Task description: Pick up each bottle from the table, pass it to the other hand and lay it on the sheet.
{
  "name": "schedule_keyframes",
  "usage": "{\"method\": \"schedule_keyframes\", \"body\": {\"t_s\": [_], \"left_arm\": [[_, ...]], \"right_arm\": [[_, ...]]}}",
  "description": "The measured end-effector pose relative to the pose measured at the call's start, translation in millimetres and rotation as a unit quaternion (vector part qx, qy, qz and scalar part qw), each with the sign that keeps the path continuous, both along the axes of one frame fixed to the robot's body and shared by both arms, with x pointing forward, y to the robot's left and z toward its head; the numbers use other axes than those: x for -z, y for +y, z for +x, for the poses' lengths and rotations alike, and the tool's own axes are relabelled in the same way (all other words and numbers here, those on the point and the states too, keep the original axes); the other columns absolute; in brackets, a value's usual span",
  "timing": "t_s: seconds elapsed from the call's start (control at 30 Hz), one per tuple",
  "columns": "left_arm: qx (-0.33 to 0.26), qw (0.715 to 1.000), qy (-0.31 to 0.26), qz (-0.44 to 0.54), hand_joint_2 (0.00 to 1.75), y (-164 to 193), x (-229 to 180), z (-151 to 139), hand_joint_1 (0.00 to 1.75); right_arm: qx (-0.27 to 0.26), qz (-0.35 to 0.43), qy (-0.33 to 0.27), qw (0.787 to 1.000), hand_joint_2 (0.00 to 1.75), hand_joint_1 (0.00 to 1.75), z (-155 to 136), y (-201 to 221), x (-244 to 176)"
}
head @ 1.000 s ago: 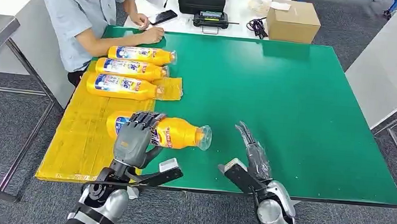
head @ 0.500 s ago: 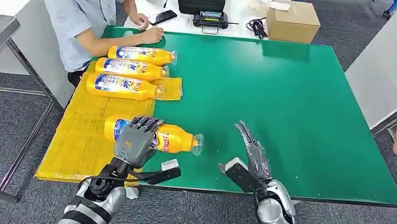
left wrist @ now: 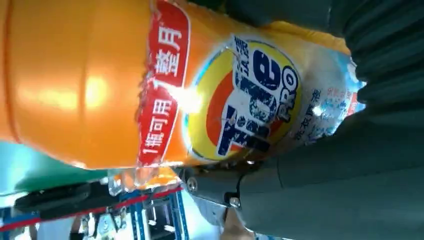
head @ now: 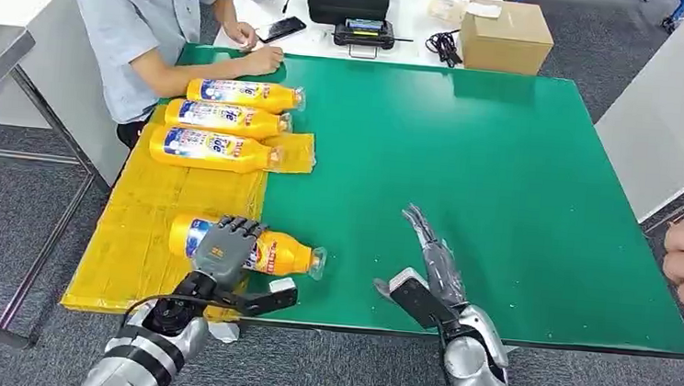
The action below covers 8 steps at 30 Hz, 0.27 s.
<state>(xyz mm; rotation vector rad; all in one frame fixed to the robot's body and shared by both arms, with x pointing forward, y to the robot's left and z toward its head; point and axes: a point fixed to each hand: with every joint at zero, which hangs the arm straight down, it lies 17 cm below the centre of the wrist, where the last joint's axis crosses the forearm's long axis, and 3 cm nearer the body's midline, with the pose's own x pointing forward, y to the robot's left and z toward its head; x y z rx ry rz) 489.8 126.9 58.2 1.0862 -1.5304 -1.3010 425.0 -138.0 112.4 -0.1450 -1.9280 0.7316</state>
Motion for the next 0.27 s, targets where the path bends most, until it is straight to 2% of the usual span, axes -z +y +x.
{"method": "schedule_keyframes", "body": {"t_s": [0.07,0.27], "left_arm": [[-0.004,1.0,0.007,0.012,1.75,2.9,4.9,2.9,0.02],[-0.007,0.999,0.032,0.027,1.75,6.6,14.5,10.6,0.0]], "right_arm": [[-0.001,0.0,0.001,1.0,1.75,0.0,0.6,0.5,0.6],[-0.002,0.0,0.003,1.0,1.75,0.0,2.0,1.2,1.9]]}}
